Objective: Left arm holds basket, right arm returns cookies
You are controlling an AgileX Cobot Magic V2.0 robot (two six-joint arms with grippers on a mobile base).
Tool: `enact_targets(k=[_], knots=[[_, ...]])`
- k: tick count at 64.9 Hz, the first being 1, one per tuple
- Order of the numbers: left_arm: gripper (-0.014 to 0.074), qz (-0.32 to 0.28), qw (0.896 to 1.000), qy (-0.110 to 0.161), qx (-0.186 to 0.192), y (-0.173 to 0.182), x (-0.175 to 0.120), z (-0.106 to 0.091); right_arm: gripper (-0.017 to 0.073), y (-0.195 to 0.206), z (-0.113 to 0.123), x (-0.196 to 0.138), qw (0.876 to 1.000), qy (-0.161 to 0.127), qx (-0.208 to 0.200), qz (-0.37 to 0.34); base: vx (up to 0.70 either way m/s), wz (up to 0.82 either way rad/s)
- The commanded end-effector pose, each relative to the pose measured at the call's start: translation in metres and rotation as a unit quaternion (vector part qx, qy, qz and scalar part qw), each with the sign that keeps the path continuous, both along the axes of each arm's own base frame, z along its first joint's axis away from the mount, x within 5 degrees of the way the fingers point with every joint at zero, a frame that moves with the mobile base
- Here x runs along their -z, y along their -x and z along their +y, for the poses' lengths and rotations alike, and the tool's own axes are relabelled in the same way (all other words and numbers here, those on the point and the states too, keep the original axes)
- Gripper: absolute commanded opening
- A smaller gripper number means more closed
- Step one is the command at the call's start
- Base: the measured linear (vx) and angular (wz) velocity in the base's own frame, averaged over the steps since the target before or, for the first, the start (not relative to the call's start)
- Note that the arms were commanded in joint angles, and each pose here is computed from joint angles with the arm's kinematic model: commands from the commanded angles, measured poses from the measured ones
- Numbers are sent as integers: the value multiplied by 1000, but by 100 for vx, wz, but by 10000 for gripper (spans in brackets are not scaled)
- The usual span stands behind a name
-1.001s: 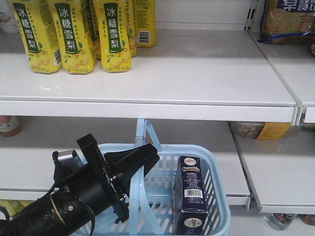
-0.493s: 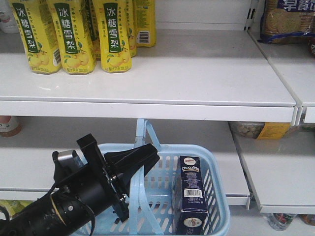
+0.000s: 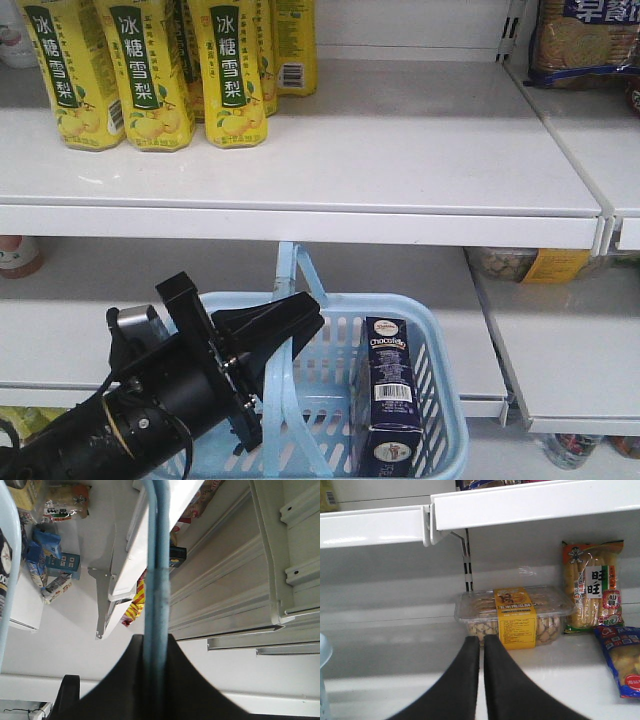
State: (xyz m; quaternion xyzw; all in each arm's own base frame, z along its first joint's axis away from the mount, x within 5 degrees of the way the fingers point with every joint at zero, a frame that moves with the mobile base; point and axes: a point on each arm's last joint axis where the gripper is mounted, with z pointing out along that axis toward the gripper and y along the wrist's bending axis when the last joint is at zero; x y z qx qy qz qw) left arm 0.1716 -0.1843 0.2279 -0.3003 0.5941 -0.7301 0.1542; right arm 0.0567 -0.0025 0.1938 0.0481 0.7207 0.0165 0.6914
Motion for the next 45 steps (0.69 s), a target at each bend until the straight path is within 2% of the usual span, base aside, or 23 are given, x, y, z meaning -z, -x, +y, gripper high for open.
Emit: enact_targets(k=[1, 33, 45], knots=[[-3, -118, 983, 144, 7, 7, -43, 5, -6, 0, 0, -1, 999, 11, 2, -32, 0, 0], [-3, -114, 983, 145, -1, 5, -43, 6, -6, 0, 0, -2, 999, 11, 2, -35, 0, 0], [-3, -110, 983, 147, -8, 4, -43, 7, -6, 0, 0, -4, 999, -14, 1, -50, 0, 0]])
